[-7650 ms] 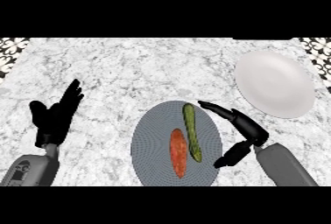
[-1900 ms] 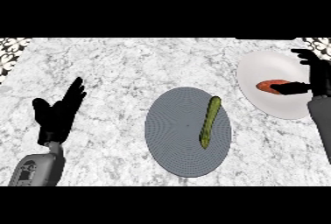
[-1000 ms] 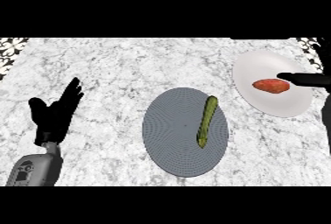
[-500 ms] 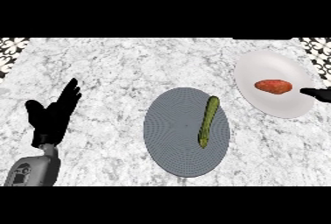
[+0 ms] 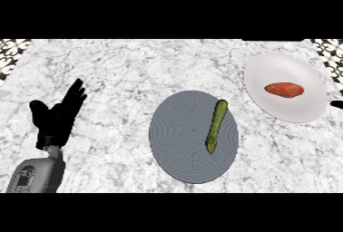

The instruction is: Pick the sweet potato from the placemat and place it in the plate

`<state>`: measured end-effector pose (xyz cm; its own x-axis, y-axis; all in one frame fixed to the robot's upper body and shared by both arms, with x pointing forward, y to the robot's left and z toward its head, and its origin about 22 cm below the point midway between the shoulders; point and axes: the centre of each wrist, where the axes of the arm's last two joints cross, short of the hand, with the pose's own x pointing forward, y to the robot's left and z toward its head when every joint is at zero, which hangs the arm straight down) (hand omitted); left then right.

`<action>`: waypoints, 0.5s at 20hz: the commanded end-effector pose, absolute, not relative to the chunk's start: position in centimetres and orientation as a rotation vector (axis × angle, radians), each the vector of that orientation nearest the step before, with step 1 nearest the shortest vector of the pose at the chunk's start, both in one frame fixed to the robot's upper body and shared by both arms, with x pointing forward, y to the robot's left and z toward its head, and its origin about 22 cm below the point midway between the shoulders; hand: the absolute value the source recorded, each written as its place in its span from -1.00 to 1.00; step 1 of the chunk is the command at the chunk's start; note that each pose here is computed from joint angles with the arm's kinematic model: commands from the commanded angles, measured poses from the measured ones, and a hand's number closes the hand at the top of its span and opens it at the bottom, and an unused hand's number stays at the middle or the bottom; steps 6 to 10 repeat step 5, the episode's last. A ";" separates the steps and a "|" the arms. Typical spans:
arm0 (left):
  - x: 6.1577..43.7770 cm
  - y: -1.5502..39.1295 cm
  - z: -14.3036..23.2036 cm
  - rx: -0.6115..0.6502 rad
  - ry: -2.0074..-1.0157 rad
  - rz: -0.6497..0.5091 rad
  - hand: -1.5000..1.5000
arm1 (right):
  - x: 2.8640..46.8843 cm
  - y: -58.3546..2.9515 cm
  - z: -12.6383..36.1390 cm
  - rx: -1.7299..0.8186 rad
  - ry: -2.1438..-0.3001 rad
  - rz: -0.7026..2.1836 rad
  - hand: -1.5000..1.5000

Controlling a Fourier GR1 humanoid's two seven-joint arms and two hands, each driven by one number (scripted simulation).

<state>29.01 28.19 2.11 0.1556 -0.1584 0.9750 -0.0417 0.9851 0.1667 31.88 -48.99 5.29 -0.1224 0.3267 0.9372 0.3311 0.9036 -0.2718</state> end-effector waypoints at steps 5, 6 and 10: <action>28.3 28.5 0.8 0.160 -1.413 -0.071 0.00 | 29.3 -51.6 4.2 -0.554 -1.650 0.019 -1.00; 28.3 28.5 0.8 0.160 -1.413 -0.071 0.00 | 29.3 -51.6 4.2 -0.554 -1.650 0.019 -1.00; 28.3 28.5 0.8 0.160 -1.413 -0.071 0.00 | 29.3 -51.6 4.2 -0.554 -1.650 0.019 -1.00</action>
